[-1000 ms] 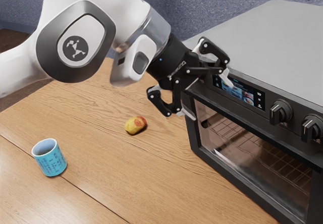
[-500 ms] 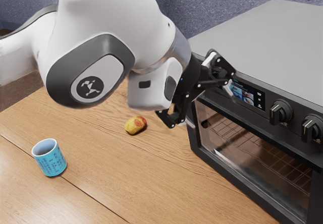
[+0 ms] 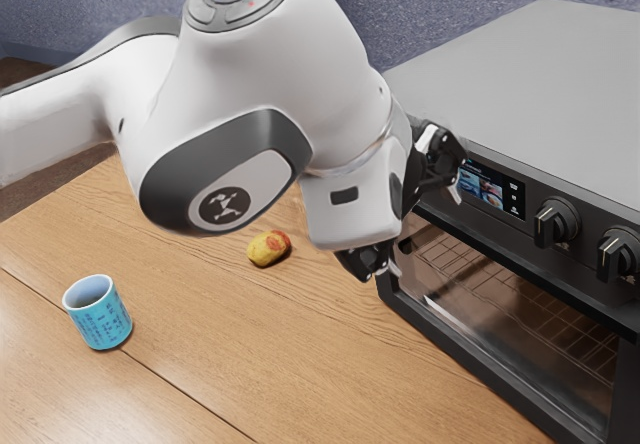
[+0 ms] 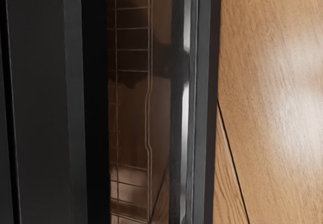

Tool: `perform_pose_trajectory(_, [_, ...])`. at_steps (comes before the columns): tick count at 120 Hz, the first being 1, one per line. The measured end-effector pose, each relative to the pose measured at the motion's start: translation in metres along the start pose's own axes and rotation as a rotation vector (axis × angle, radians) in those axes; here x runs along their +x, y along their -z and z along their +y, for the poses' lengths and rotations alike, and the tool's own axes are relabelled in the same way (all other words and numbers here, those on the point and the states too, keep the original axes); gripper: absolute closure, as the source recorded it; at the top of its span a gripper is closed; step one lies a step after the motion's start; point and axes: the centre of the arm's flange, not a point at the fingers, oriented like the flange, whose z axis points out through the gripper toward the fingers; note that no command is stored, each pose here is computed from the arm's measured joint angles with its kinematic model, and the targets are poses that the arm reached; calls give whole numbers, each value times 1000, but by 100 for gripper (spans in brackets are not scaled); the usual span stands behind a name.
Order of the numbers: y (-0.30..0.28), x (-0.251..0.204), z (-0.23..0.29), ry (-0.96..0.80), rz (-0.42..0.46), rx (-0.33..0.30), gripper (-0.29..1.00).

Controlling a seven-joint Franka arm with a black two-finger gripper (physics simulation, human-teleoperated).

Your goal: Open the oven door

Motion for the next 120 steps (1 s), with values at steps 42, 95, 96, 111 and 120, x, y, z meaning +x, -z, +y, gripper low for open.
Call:
perform_pose_trajectory(42, [-11,2,3,121,-8,-19,0])
perform_pose_trajectory(95, [394,55,256,67,31,603,9])
perform_pose_trajectory(96, [410,43,238,122,22,615,8])
perform_pose_trajectory(111, [183,-239,-19,891,-126,79,4])
perform_pose_trajectory(120, [40,-311,-20,1097,-181,-209,3])
